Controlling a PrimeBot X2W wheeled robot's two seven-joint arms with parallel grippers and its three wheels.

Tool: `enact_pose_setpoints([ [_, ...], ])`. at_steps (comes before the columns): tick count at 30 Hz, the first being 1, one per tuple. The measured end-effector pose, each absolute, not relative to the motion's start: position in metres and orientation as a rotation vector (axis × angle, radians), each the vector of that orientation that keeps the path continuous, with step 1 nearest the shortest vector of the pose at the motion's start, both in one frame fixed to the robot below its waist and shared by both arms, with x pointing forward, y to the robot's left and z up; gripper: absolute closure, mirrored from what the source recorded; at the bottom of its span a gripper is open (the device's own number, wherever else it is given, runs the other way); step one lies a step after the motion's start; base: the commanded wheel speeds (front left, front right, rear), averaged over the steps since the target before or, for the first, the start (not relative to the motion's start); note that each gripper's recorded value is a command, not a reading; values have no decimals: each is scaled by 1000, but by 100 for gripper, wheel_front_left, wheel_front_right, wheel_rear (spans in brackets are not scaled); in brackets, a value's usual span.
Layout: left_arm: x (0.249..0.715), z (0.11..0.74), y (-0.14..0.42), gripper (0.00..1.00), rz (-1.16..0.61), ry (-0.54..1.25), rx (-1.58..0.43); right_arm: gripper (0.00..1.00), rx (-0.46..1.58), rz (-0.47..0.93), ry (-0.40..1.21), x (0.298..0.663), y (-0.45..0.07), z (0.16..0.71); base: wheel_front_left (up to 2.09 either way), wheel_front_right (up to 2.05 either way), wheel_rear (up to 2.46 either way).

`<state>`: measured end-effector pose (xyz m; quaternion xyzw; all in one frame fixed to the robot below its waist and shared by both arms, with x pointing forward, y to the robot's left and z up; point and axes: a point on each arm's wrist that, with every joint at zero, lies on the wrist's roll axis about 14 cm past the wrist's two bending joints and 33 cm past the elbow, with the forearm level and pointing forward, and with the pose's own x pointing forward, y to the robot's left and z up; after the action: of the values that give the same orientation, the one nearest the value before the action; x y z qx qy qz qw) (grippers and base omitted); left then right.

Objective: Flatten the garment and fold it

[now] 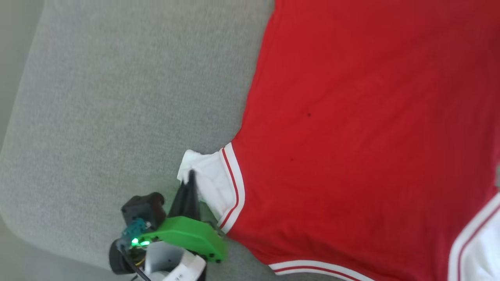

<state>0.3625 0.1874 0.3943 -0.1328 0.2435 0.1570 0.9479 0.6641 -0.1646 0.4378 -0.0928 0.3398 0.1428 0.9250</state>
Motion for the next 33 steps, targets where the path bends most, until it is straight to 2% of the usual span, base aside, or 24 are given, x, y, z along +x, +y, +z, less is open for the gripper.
enact_pose_setpoints([
  [5,359,411,190,100,292,469,-281,100,-213,277,636,634,-186,478,0,0,0],
  [11,353,427,181,100,230,444,-286,100,-230,261,704,560,-219,479,0,0,0],
  [19,356,443,153,100,111,421,-304,100,-140,203,874,427,-257,434,0,0,0],
  [26,355,452,133,100,29,399,-308,100,59,177,1083,305,-238,373,0,0,0],
  [30,354,454,131,100,16,394,-310,100,135,169,1113,277,-224,365,0,0,0],
  [31,353,454,131,100,16,394,-309,93,141,160,1095,277,-225,366,0,0,0],
  [32,353,454,131,100,17,394,-308,26,157,149,1070,278,-224,368,0,0,0],
  [33,353,453,131,100,19,394,-306,0,179,136,1035,282,-224,372,0,0,0],
])
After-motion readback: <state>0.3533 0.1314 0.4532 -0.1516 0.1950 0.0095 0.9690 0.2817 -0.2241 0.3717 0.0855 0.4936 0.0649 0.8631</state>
